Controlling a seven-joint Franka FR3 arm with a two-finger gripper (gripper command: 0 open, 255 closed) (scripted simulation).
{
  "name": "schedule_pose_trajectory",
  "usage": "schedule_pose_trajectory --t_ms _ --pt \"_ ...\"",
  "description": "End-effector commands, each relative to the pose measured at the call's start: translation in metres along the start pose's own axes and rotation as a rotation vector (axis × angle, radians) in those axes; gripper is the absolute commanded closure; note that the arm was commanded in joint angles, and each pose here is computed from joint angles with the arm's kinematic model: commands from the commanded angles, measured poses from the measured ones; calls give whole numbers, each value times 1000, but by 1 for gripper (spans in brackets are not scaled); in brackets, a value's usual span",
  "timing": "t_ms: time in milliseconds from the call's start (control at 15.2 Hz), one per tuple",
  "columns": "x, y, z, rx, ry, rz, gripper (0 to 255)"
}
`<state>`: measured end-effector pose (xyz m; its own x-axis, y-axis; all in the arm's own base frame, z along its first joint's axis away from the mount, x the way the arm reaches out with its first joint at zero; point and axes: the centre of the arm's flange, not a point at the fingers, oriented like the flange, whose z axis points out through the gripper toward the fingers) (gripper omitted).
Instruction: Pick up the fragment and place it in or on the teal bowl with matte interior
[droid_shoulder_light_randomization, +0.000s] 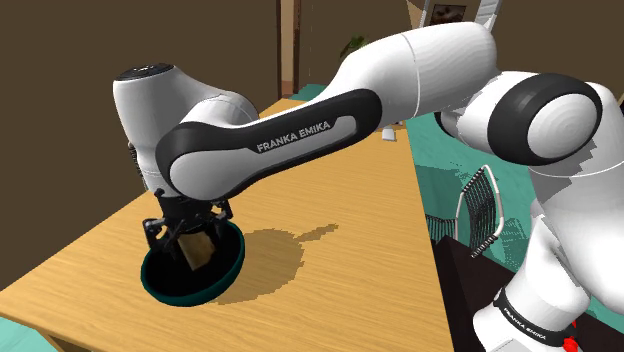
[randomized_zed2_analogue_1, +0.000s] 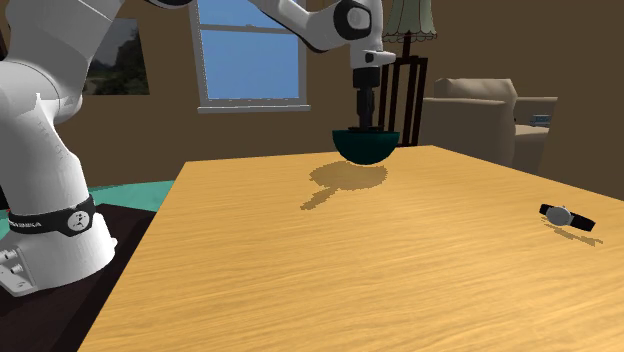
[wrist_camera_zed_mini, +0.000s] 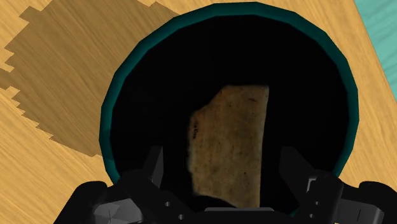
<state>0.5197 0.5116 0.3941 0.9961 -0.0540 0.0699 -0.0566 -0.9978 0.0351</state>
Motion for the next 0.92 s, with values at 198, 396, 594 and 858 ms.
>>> schedule_pose_trajectory --t_ms 198,396,594,858 --pt "0 0 -26 0 0 0 0" --pt "0 0 -50 0 0 0 0" --pt "0 0 -50 0 0 0 0" --pt "0 0 -50 0 0 0 0"
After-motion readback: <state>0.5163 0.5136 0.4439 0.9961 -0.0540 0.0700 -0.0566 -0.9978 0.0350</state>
